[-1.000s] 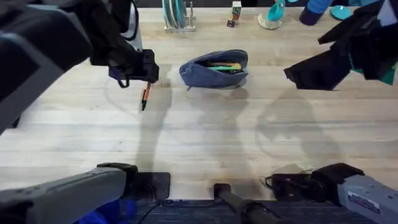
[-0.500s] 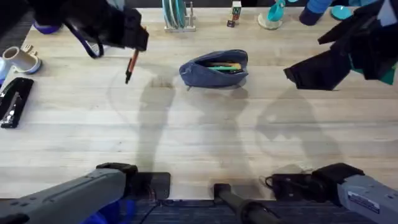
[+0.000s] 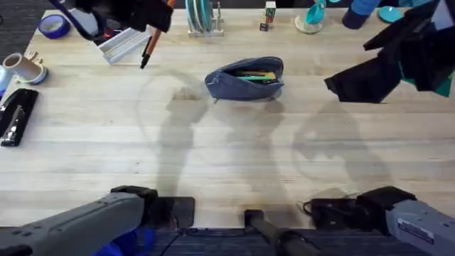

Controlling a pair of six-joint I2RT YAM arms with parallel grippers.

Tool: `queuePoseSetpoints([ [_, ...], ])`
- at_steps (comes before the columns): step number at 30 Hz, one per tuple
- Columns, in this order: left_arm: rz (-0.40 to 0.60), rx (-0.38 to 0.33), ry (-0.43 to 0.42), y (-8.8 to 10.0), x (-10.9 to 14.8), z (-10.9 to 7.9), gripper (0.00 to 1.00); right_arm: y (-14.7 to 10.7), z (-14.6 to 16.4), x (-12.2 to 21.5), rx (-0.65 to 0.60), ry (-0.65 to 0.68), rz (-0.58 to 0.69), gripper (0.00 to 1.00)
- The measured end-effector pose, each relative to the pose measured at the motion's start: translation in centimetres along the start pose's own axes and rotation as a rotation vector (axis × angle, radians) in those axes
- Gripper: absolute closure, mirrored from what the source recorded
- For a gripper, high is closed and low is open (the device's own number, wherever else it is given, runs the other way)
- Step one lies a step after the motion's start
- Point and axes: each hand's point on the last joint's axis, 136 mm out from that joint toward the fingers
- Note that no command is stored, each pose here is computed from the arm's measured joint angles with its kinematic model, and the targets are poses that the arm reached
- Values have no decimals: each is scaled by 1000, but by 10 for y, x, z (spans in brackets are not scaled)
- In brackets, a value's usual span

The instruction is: Unzip the bag, pick up the pens from the table one at a time and place them inside, then zip the bag closed.

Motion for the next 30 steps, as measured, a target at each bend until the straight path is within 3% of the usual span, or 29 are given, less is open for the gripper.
queuePoseSetpoints([
  [12,-41,-205,-115,29,-4,-52,961,0,0,0,0,0,0,5],
  [30,20,-486,-278,71,-69,-128,961,0,0,0,0,0,0,3],
])
Point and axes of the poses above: each hand's point on the last joint's axis, 136 mm out from that joint toward the fingers, its own x axis back along the fingers, its own z axis along the line the jaws close on, y = z × x, and after that the axes turned 4 degrees about -x, right-handed
